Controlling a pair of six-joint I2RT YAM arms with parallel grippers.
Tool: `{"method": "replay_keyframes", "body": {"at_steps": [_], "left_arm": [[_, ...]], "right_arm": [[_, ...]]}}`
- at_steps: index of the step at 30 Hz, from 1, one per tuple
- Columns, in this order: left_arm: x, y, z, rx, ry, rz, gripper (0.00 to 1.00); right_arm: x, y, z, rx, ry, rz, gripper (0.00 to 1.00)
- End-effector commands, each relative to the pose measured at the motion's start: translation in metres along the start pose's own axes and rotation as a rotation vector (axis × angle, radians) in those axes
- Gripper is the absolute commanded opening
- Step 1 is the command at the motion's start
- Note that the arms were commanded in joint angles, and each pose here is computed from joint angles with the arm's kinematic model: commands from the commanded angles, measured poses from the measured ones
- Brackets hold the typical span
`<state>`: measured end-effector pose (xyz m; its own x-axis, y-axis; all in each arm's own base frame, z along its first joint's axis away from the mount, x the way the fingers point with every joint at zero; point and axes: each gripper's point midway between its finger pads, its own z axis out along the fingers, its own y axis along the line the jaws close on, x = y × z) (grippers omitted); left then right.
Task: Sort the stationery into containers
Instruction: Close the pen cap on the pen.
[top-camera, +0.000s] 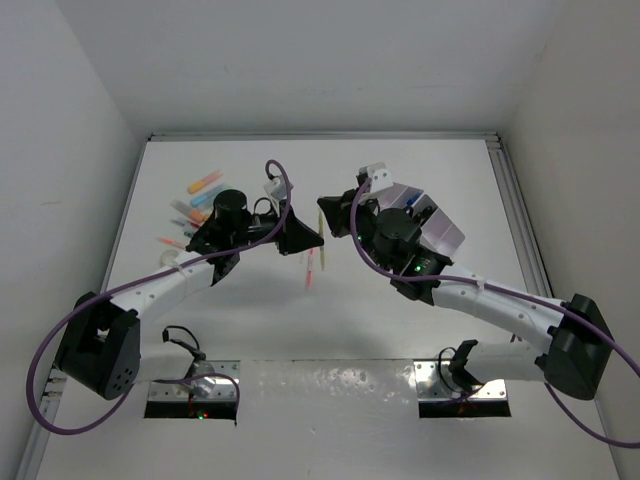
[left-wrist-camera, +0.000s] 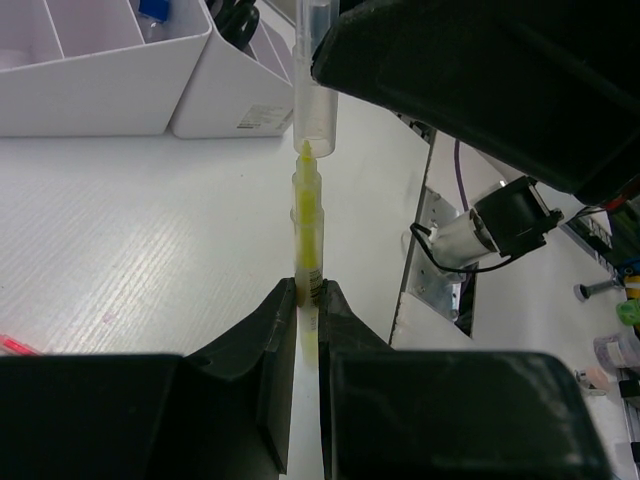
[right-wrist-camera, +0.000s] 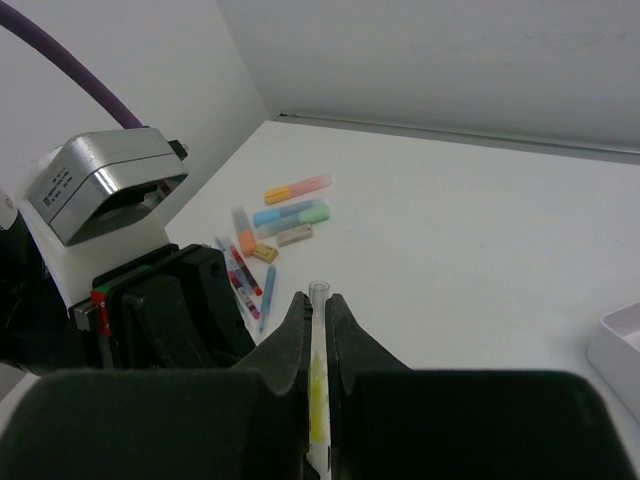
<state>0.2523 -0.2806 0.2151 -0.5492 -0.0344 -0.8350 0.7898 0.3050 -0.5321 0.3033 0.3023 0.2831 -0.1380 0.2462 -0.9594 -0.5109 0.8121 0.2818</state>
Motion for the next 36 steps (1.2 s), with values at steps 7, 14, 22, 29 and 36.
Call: {"method": "replay_keyframes", "body": {"at_steps": [7, 14, 22, 29, 36], "left_arm": [[-0.015, -0.01, 0.0, 0.028, -0.05, 0.059, 0.0], [-0.019, -0.007, -0.002, 0.008, -0.067, 0.066, 0.0], [-0.068, -0.017, -0.008, 0.057, -0.219, 0.162, 0.0], [-0.077, -0.014, -0.006, 0.045, -0.223, 0.229, 0.0], [-0.096, -0.001, -0.006, -0.036, -0.267, 0.336, 0.0]], "right_arm": [[0.015, 0.0, 0.001, -0.003, 0.011, 0.028, 0.0], [0.029, 0.001, -0.001, -0.019, 0.055, 0.025, 0.0], [0.094, -0.002, -0.025, -0.053, 0.229, 0.029, 0.0], [0.149, -0.014, -0.039, -0.006, 0.32, 0.01, 0.0], [0.188, -0.022, -0.059, 0.018, 0.402, -0.016, 0.0]]}}
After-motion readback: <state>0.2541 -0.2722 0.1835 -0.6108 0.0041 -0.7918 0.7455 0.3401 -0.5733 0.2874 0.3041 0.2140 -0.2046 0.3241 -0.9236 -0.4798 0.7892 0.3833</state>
